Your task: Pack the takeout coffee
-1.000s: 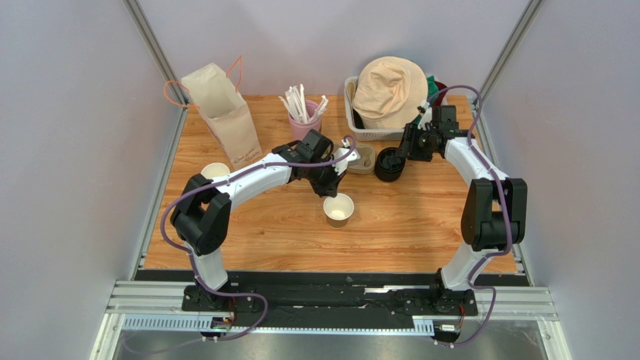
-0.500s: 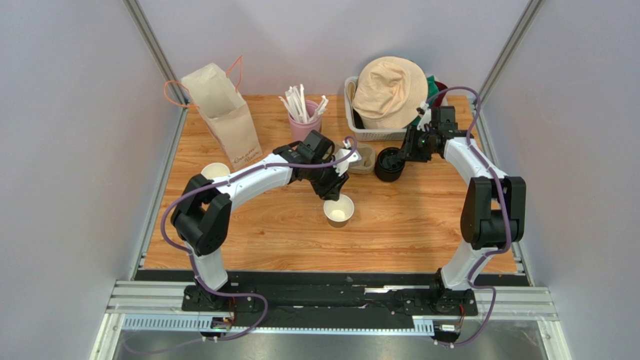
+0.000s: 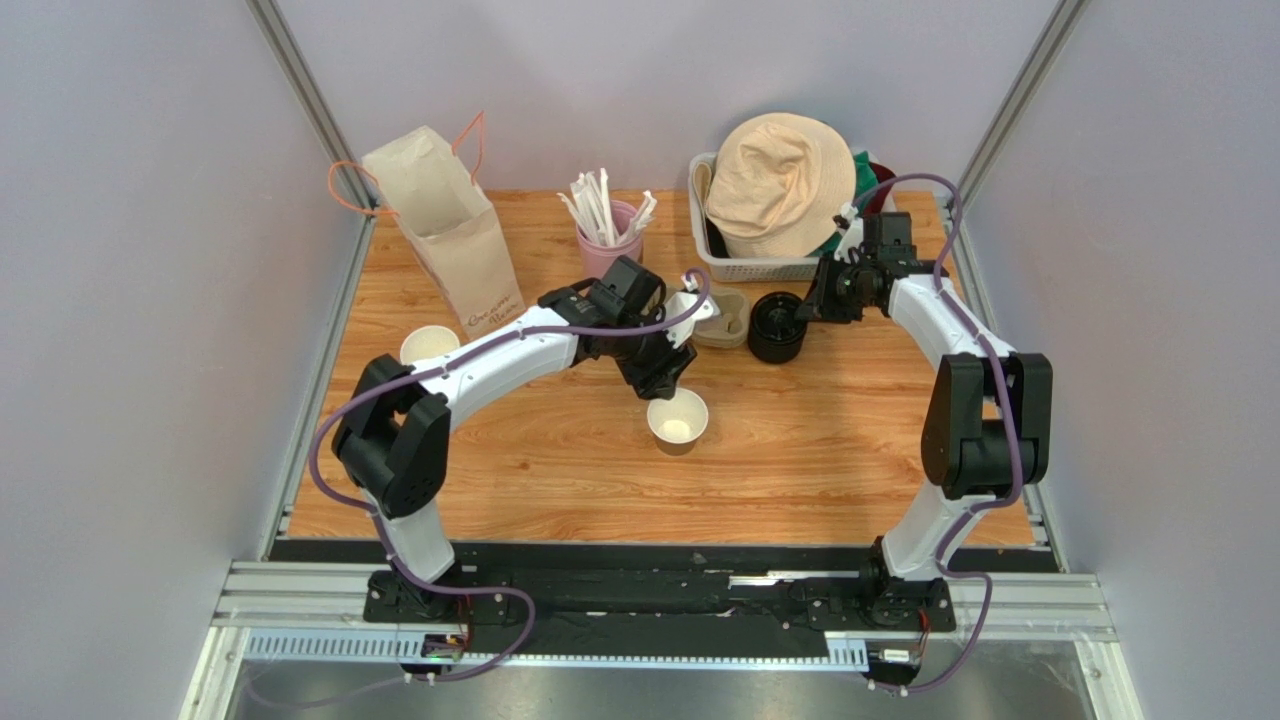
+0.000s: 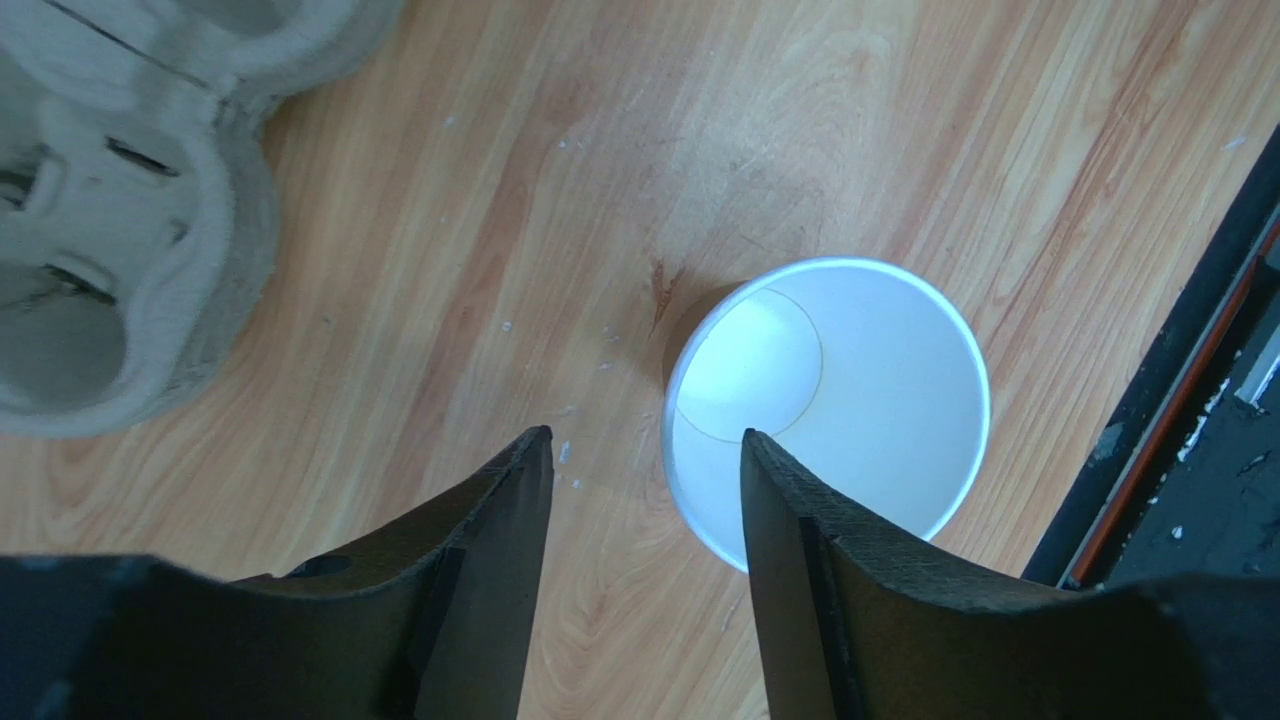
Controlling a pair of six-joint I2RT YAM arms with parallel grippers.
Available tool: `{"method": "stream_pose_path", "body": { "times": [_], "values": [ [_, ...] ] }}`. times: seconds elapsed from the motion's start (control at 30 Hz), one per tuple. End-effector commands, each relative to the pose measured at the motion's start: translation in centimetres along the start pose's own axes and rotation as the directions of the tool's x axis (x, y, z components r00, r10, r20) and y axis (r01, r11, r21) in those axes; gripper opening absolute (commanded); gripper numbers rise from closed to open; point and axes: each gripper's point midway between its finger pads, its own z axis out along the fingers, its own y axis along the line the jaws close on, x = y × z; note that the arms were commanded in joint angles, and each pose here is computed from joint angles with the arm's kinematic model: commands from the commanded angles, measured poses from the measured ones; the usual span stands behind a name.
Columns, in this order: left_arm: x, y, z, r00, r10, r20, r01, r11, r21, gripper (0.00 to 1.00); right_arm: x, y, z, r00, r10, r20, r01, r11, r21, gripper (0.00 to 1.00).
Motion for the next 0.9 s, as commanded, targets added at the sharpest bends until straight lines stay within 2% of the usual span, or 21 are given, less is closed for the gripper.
{"method": "stream_pose_path", "body": {
  "times": [0.0,0.17,0.2,0.27,0.47,0.5,0.57,0.6,0.67,0.7,0.77,0.83,0.87],
  "values": [
    [-4.8,0.0,-4.6,0.987,0.088,0.131,-0.079,0.994,-0.074,0.59,-1.6,1.7,-1.8,0.999,-0.019,0.044,0.021,0.998,-0.051,0.1],
    [-6.4,1.1,-7.3,0.972,0.18,0.15,-0.153,0.973,-0.175,0.61,-2.2,3.9,-4.1,0.999,-0.025,0.031,0.028,0.992,-0.12,0.09],
    [-6.8,1.7,-8.2,0.964,0.222,0.147,-0.187,0.957,-0.22,0.68,-2.4,4.3,-4.6,0.999,-0.033,0.026,0.036,0.99,-0.136,0.09],
    [-7.5,2.3,-9.2,0.95,0.274,0.147,-0.228,0.935,-0.272,0.72,-1.6,5.5,-5.8,0.999,-0.043,-0.024,0.038,0.982,-0.187,0.09],
    [-10.2,5.2,-13.1,0.882,0.469,0.048,-0.393,0.789,-0.473,0.74,-2.6,9.5,-11.1,0.993,-0.108,-0.048,0.088,0.947,-0.309,0.1],
    [-10.5,6.5,-14.0,0.861,0.508,-0.024,-0.438,0.718,-0.541,0.74,-3.3,10.3,-12.3,0.991,-0.129,-0.022,0.115,0.937,-0.33,0.1],
    [-11.0,6.4,-14.1,0.815,0.57,-0.105,-0.518,0.634,-0.574,0.74,-2.8,11.5,-13.7,0.99,-0.13,-0.051,0.102,0.922,-0.373,0.1],
    [-11.6,7.1,-15.0,0.77,0.611,-0.182,-0.574,0.541,-0.615,0.74,-2.9,11.8,-14.3,0.99,-0.137,-0.044,0.11,0.917,-0.385,0.1],
    [-11.8,6.5,-15.0,0.713,0.655,-0.25,-0.639,0.461,-0.615,0.74,-3.0,12.6,-15.4,0.989,-0.14,-0.047,0.108,0.905,-0.411,0.1],
    [-12.5,6.6,-15.9,0.669,0.683,-0.292,-0.674,0.393,-0.625,0.74,-3.0,12.8,-15.6,0.989,-0.143,-0.044,0.112,0.903,-0.415,0.1],
    [-13.4,6.2,-16.4,0.626,0.711,-0.32,-0.692,0.317,-0.649,0.74,-3.0,13.1,-15.9,0.989,-0.142,-0.04,0.111,0.899,-0.424,0.1],
    [-14.0,5.7,-16.9,0.548,0.75,-0.371,-0.737,0.223,-0.638,0.74,-2.8,13.3,-16.2,0.989,-0.141,-0.04,0.109,0.892,-0.438,0.1],
    [-15.5,5.5,-18.2,0.531,0.765,-0.364,-0.709,0.166,-0.686,0.74,-2.7,13.5,-16.3,0.989,-0.141,-0.043,0.107,0.888,-0.447,0.1]
  ]
}}
